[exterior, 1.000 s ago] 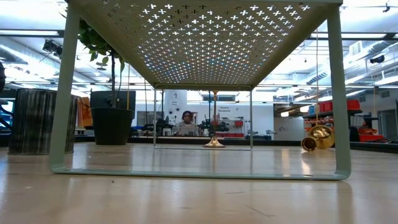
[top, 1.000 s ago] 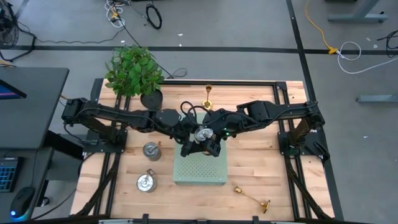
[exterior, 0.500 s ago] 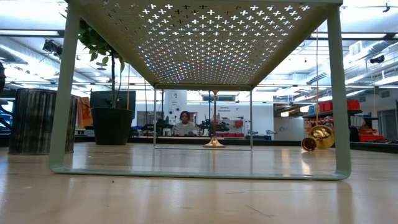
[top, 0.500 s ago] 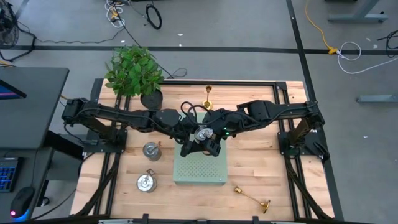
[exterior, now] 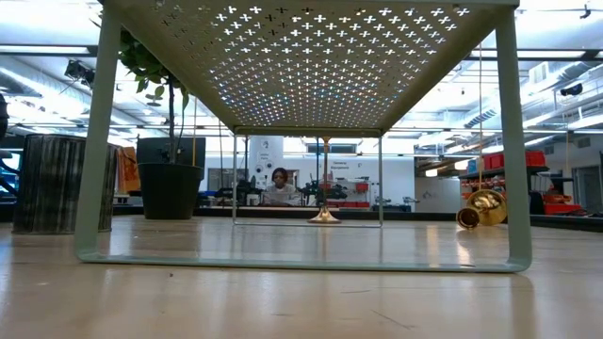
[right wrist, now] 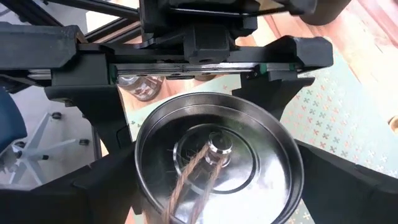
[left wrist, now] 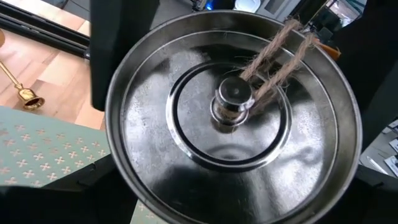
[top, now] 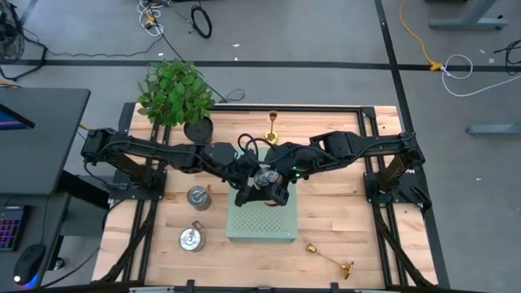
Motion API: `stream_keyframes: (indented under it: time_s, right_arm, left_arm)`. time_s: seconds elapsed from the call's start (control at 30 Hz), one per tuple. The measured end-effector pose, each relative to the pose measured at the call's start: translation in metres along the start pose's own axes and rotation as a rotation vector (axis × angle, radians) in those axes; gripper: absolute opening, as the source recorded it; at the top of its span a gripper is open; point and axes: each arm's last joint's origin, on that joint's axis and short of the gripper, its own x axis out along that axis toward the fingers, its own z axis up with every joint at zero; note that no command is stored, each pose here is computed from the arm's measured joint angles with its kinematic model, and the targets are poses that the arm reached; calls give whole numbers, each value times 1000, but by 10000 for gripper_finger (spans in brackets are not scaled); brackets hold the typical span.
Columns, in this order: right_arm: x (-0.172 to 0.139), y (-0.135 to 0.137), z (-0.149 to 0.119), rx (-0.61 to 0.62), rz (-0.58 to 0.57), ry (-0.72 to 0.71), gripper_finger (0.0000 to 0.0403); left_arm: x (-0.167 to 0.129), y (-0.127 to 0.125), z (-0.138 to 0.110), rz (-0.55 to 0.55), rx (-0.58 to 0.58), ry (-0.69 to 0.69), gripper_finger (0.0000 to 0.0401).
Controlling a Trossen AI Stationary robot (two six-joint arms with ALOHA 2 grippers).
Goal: Pick & Place candle stick holders
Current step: Put the top orange scented candle on the shelf
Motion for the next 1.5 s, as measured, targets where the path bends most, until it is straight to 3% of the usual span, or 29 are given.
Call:
stream_keyframes:
  time_s: [0.57,0.7,0.9,1.03,1.5]
  right_arm:
    - [-1,-4,-6,-62,-34,66,388]
    - [-6,-8,-7,-57,-53,69,388]
    - [-12,-12,-5,-43,-56,63,388]
    - [-12,-13,-5,-40,-55,66,388]
    - [-12,-14,-5,-37,-52,64,388]
  left_arm:
    - [-16,-1,-18,70,-40,229,362]
    - [-32,-5,-19,158,-2,257,362]
    - [-44,-13,-18,327,201,190,362]
    - [-44,-10,-26,395,243,262,362]
    - [-33,-10,-43,444,281,341,362]
